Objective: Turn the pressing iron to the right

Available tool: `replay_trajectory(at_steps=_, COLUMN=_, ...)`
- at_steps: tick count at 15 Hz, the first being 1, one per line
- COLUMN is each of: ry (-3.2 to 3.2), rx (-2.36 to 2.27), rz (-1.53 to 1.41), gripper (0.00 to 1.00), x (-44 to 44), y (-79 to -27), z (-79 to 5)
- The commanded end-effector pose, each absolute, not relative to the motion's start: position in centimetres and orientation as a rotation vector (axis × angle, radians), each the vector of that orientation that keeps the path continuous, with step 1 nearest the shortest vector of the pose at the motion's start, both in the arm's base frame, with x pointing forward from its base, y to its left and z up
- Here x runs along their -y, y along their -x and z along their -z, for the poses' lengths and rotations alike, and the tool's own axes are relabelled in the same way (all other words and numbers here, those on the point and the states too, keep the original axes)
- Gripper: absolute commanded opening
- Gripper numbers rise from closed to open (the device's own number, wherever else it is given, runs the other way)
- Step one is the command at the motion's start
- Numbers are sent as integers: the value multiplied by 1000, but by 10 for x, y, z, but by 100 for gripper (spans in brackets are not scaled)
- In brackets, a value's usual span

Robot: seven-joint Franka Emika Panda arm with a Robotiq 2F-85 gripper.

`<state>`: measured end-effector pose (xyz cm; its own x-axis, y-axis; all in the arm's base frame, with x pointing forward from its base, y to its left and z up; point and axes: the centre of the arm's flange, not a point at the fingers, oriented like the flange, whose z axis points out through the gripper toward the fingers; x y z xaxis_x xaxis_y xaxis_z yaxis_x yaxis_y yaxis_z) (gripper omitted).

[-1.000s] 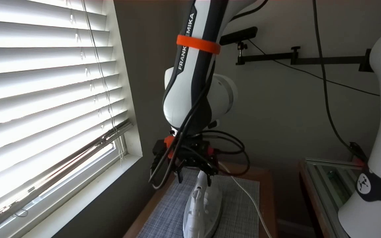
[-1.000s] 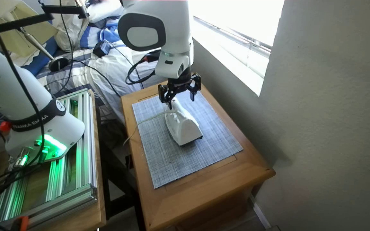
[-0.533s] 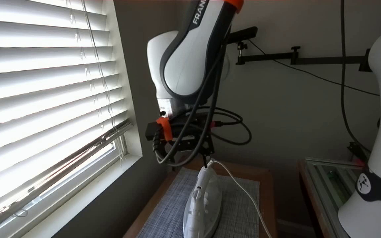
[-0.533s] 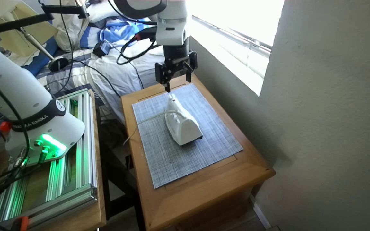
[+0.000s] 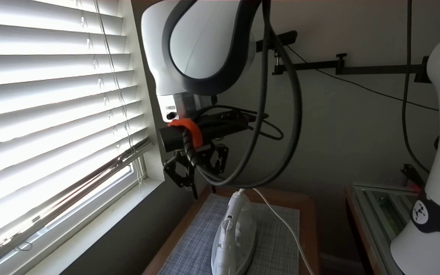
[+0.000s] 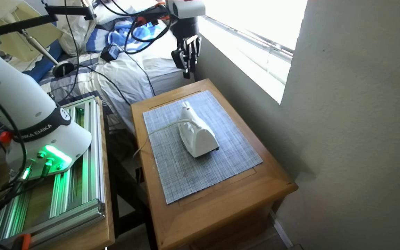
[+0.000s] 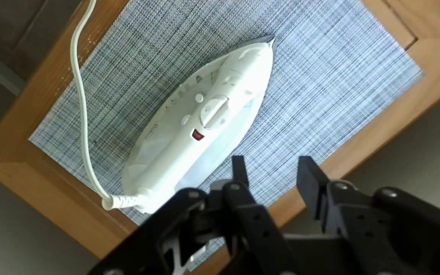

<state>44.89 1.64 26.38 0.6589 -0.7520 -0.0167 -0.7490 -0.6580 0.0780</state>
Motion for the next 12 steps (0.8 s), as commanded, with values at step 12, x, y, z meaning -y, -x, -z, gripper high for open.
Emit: replay_trajectory(at_steps=12, ry=-3143, rx=164, rz=197, gripper=0, x=-18, y=-446, z=-242)
